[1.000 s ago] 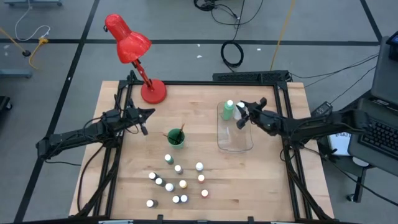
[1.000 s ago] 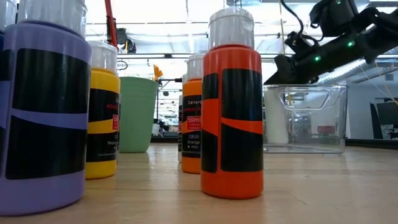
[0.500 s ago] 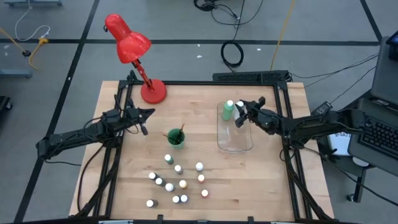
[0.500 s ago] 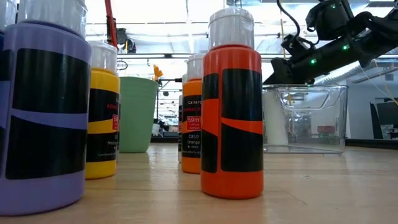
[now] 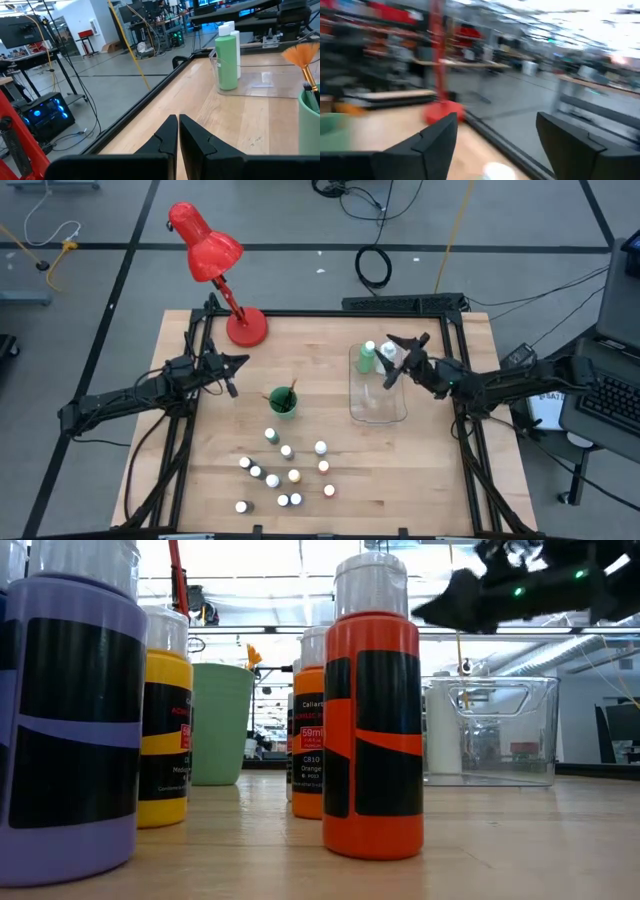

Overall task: Pick & Place Paint Supplies
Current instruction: Put the bottom small orange paint bottle into the transparent bin

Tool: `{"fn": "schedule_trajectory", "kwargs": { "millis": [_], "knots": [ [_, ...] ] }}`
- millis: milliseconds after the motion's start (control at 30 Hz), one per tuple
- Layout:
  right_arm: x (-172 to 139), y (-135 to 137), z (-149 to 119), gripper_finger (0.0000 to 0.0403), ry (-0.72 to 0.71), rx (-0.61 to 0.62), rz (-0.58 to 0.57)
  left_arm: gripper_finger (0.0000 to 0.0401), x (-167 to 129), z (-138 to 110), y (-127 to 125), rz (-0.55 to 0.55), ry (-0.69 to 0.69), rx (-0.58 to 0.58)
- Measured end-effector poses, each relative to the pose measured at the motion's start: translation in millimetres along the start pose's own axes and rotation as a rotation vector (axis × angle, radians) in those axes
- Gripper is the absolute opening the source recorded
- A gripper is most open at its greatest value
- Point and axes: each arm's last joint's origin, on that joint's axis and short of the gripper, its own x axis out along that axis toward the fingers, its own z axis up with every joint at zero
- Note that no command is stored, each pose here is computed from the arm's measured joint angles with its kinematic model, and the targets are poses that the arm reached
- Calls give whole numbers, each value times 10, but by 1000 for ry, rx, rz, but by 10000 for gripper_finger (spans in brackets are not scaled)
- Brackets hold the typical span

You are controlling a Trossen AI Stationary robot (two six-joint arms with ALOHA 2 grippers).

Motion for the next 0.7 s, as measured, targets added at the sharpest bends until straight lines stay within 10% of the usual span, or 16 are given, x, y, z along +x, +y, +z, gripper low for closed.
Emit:
{"fn": "schedule_trajectory", "kwargs": {
  "millis": [333, 700],
  "knots": [
    [-389, 642, 165, 261, -247, 160, 910, 21, 0, 17, 4, 4, -17, -12],
    [-576, 1430, -311, 259, -182, -24, 1016, 21, 0, 17, 4, 4, -17, -23]
  ]
}}
